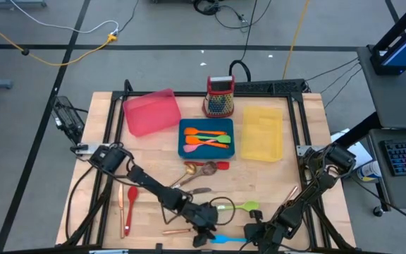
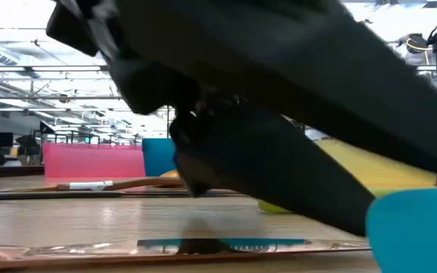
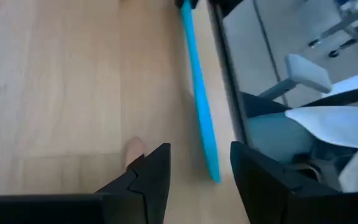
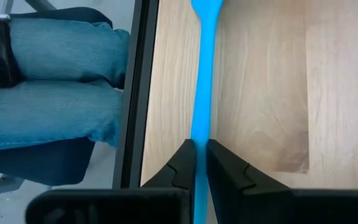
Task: Pick & Place Kitchen Items
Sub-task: Put the blue spatula into the blue bin
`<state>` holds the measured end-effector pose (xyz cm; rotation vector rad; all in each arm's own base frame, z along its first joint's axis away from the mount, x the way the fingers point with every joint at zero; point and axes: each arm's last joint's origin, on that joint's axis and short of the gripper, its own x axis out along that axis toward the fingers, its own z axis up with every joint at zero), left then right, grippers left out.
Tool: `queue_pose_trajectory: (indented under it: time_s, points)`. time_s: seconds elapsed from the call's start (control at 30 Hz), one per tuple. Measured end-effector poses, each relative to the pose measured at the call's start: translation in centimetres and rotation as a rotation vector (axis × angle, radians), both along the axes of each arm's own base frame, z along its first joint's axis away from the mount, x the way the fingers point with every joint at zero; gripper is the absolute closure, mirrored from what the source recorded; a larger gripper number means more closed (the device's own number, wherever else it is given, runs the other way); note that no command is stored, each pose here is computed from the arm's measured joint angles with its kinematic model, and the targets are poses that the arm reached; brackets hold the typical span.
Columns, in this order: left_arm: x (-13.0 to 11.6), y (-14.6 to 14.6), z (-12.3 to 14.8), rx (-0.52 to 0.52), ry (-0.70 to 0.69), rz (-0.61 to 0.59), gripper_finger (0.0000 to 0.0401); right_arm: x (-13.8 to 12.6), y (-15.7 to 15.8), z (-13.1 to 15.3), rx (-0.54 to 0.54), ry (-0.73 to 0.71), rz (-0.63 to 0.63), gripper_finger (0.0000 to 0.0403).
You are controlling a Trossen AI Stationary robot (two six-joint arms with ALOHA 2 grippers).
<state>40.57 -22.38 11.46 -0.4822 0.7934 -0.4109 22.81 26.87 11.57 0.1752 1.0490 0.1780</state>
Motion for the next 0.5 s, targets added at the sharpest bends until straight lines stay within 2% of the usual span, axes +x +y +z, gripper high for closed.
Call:
queue_pose_trajectory:
  time_s: [0.07, 0.17, 0.5]
  points:
    - [0.2, -0.1, 0.1, 0.017, 0.020, 0.009, 0.0231, 0.0, 0.0, 0.0, -0.003, -0.007, 0.003, 0.0385]
    - [0.7, -0.5, 0.5, -0.004, -0.020, 0.007, 0.0231, 0.0, 0.0, 0.0, -0.009, -0.013, 0.006, 0.0385]
    - [0.4, -1.4, -0.1, -0.010, 0.010, -0.004, 0.0231, -0.2, 0.2, 0.1, -0.041, -0.052, 0.007, 0.0385]
